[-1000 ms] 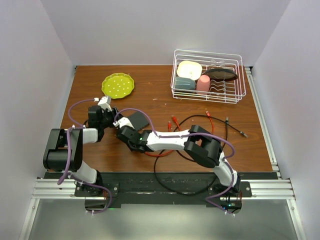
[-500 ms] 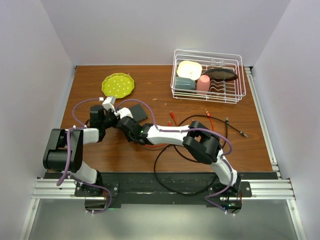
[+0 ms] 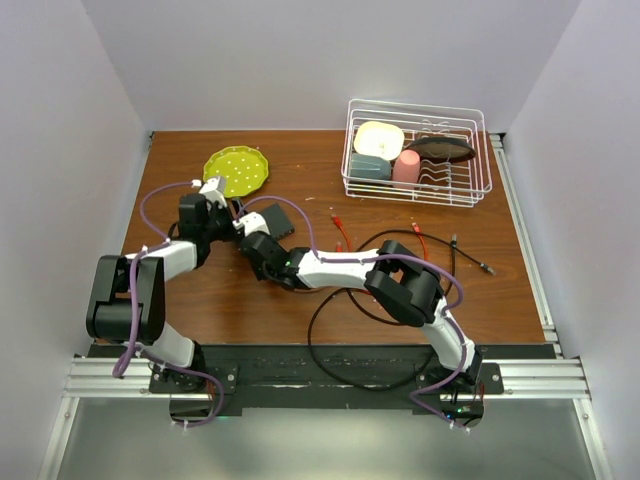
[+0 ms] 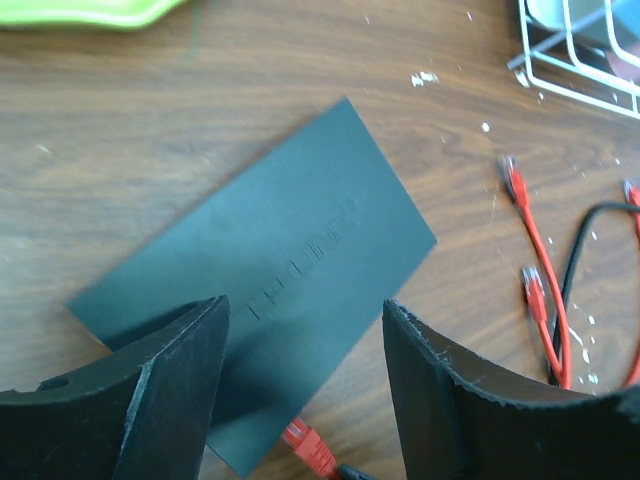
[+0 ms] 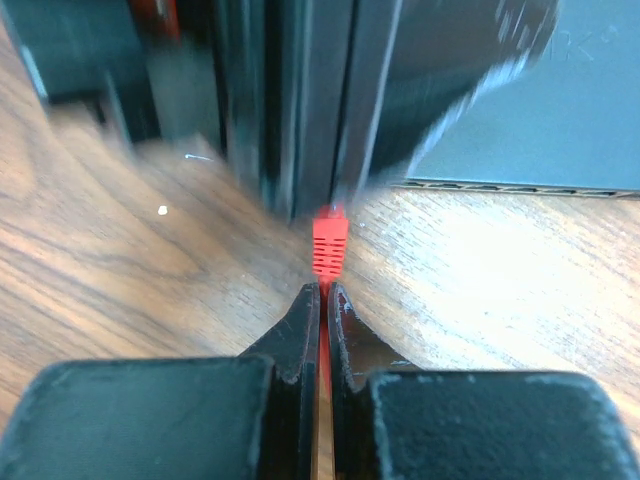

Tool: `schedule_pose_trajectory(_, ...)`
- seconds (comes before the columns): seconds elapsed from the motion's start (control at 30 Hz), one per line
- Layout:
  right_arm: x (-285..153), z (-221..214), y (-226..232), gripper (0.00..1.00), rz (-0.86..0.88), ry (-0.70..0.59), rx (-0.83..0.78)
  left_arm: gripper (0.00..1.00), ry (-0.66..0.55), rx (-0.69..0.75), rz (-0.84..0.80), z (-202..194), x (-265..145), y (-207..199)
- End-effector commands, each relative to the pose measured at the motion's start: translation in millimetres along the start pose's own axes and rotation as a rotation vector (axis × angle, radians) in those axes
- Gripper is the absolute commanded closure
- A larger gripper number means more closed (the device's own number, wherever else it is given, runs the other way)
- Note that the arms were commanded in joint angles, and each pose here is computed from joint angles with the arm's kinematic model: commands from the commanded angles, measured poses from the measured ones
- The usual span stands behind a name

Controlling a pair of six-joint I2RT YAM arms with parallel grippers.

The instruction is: Insert the plug into the switch port

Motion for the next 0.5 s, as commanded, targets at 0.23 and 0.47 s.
schedule_pose_trajectory(0.23, -2.1, 17.7, 8.2, 1.0, 0.029, -0.09, 0.043, 0.31, -0.054, 0.025, 0.039, 27.5, 31.0, 15.6)
schedule_pose_trajectory(0.47, -1.9, 17.8, 7.0, 1.0, 0.027, -0.092, 0.045, 0.3, -0.041, 0.033, 0.081, 29.4, 41.0, 24.9)
Point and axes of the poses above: each gripper's point midway between its finger pads, its own x axis out along the fingers, its own y axis along the line the jaws close on, z = x × y, the point moved 6 cm from there along -x, back along the fingers, and after that the axes turned 10 degrees about x, right-handed, at the moved point
